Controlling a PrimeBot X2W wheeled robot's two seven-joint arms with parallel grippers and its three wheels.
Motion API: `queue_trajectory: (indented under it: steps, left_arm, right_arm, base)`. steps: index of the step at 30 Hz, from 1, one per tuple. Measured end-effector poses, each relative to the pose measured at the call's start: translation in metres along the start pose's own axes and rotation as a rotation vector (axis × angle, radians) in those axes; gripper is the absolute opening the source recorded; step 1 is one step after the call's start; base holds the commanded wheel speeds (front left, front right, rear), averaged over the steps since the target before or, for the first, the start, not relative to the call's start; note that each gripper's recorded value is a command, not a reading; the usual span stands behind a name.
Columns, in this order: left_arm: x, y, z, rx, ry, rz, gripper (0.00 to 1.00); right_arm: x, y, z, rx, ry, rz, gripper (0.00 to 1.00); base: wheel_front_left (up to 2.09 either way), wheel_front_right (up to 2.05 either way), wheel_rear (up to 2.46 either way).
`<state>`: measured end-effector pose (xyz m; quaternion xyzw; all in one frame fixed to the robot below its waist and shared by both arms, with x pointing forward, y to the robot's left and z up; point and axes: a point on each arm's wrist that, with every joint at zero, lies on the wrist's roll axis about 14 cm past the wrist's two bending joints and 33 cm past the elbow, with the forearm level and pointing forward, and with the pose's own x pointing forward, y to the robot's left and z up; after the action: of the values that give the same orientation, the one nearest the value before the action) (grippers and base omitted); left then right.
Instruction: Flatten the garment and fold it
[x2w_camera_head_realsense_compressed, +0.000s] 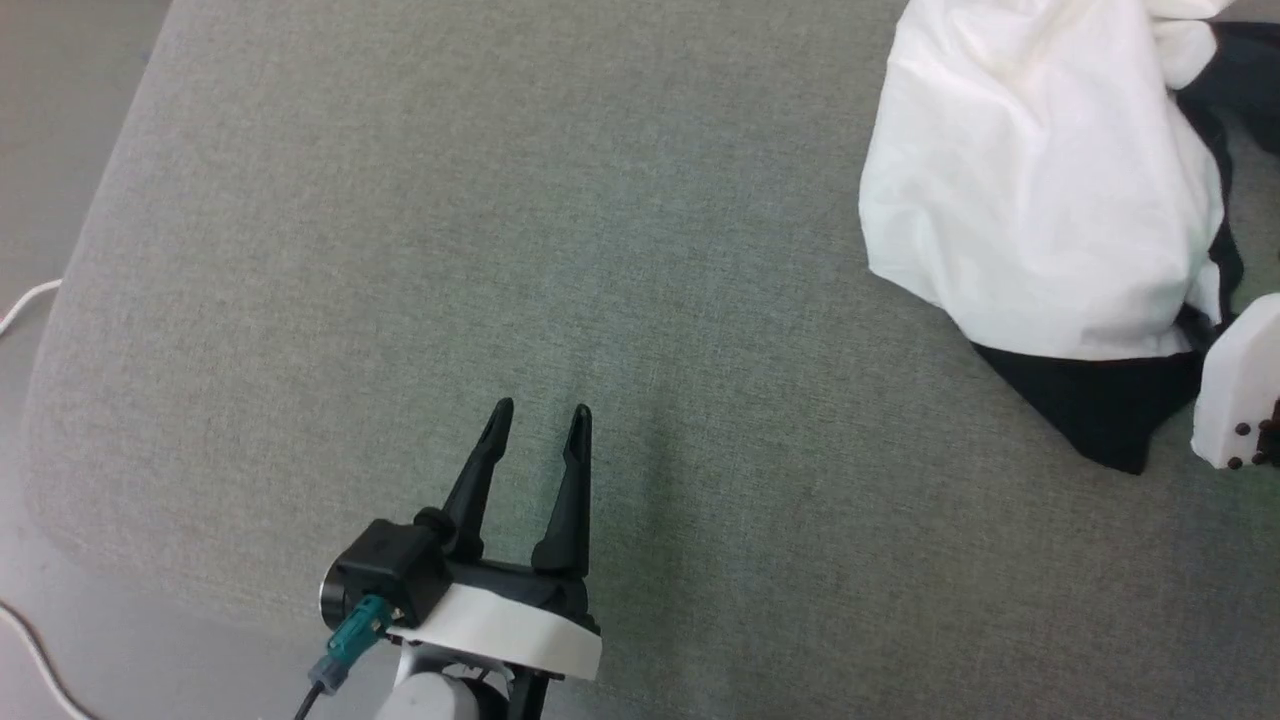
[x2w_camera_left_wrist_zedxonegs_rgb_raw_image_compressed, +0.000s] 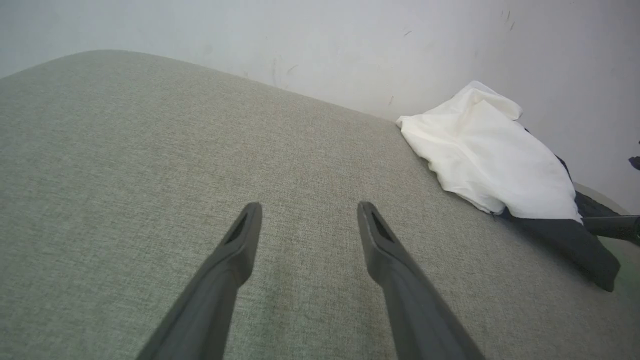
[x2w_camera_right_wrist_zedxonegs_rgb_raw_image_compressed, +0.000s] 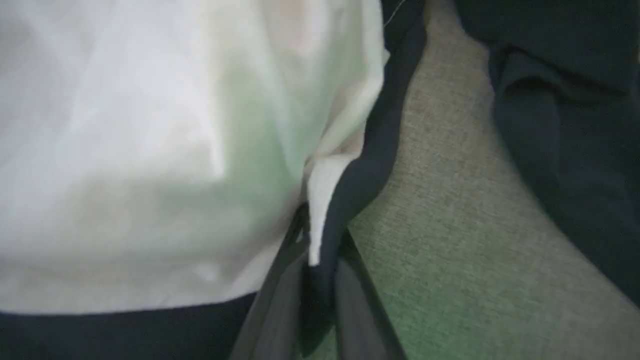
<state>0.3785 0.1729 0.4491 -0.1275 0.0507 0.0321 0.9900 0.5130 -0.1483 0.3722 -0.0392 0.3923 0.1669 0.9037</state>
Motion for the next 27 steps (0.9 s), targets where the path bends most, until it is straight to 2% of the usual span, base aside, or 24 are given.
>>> queue_trajectory:
  steps: [6,8,13,15,18,21,23,25,27]
  left_arm:
    - [0.0,0.001,0.001,0.001,-0.004,0.0,1.0]
    - [-0.001,0.0,0.003,0.0,-0.011,-0.004,1.0]
    - [-0.003,-0.007,0.011,-0.006,-0.035,-0.026,1.0]
    - [-0.005,-0.011,0.01,-0.01,-0.035,-0.042,1.0]
    - [-0.006,-0.017,0.011,-0.012,-0.037,-0.063,1.0]
    - [-0.007,-0.023,0.012,-0.017,-0.041,-0.087,1.0]
    - [-0.007,-0.026,0.012,-0.016,-0.042,-0.097,1.0]
    - [-0.007,-0.028,0.012,-0.012,-0.045,-0.105,1.0]
    - [-0.008,-0.028,0.011,-0.011,-0.041,-0.108,1.0]
  right_arm:
    - [-0.006,0.007,0.012,-0.036,-0.049,0.016,0.0]
    - [-0.013,0.008,0.023,-0.011,-0.1,0.023,0.0]
    - [-0.059,-0.018,0.073,0.085,-0.325,-0.038,0.0]
    - [-0.084,-0.036,0.078,0.128,-0.386,-0.082,0.0]
    - [-0.113,-0.063,0.042,0.219,-0.379,-0.167,0.0]
    - [-0.138,-0.082,-0.028,0.357,-0.292,-0.257,0.0]
    - [-0.152,-0.083,-0.079,0.442,-0.204,-0.305,0.0]
    - [-0.165,-0.08,-0.129,0.468,-0.088,-0.354,0.0]
    - [-0.175,-0.075,-0.163,0.503,-0.017,-0.384,0.0]
  base:
    - [0.0,0.0,0.0]
    - [0.0,0.0,0.0]
    - [0.0,0.0,0.0]
    - [0.0,0.0,0.0]
    - [0.0,0.0,0.0]
    - [0.0,0.0,0.0]
    - [0.0,0.0,0.0]
    - [0.0,0.0,0.0]
    - [0.0,0.0,0.0]
